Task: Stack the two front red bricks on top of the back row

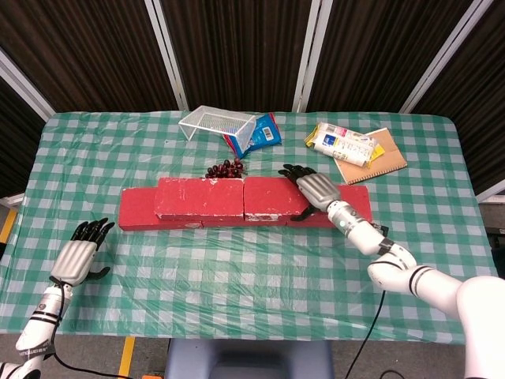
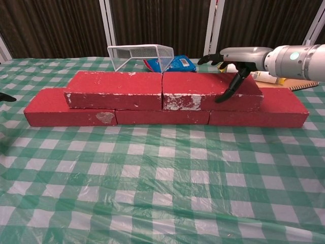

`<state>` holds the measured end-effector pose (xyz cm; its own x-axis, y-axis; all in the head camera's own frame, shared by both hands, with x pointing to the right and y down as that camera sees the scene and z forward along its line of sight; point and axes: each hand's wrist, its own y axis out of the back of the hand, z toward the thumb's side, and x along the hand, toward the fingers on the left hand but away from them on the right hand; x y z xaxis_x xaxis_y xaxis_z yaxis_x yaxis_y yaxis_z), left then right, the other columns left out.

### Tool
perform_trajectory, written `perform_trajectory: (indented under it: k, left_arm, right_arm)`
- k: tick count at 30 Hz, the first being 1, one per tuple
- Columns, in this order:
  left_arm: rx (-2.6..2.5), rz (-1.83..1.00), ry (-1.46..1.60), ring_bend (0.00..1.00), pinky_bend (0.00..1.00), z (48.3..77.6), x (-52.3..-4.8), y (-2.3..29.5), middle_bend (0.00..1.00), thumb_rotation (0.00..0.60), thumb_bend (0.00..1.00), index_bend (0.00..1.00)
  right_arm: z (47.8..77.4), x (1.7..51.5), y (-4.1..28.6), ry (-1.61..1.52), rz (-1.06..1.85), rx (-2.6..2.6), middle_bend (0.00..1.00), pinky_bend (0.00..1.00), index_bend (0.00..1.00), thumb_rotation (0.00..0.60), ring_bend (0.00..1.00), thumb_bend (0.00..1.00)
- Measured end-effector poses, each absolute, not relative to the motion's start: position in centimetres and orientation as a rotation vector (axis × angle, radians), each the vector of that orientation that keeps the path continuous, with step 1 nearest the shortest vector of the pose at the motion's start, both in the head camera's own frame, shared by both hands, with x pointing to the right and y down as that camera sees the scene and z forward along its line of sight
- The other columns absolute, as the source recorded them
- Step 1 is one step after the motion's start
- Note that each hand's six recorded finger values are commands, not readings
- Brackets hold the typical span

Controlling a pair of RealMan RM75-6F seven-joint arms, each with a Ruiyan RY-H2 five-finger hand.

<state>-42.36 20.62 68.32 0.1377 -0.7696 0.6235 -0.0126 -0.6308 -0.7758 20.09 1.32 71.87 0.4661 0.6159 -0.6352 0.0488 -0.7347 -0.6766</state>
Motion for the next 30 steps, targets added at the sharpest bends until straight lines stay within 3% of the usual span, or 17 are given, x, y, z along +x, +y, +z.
perform_trajectory:
  k: [8,15,20,26,30]
  left_arm:
    - [-1.786,-1.513,0.764,0.00,0.03,67.4,-41.9,20.7,0.00,0.600,0.23,0.00]
    - [-1.780,-1.484,0.766,0.00,0.03,66.6,-41.5,21.0,0.00,0.600,0.23,0.00]
    - [-1.735,-1.453,0.785,0.00,0.03,65.6,-41.4,21.0,0.00,0.600,0.25,0.00]
    - [-1.626,-1.414,0.822,0.00,0.03,63.9,-41.6,20.7,0.00,0.600,0.26,0.00]
    - [-1.613,-1.385,0.843,0.00,0.03,63.1,-41.4,20.8,0.00,0.600,0.26,0.00]
  right_arm:
    - [67.9,22.7,2.7,-0.657,1.155,-2.126,0.00,0.15,0.00,0.600,0.00,0.07]
    - [64.6,30.3,5.8,-0.735,1.208,-2.008,0.00,0.07,0.00,0.600,0.00,0.07]
    - [63.2,35.1,9.6,-0.798,1.267,-1.889,0.00,0.00,0.00,0.600,0.00,0.07]
    - [60.4,40.1,16.1,-0.912,1.336,-1.667,0.00,0.00,0.00,0.600,0.00,0.07]
    - [58.0,40.7,19.1,-0.920,1.330,-1.526,0.00,0.00,0.00,0.600,0.00,0.07]
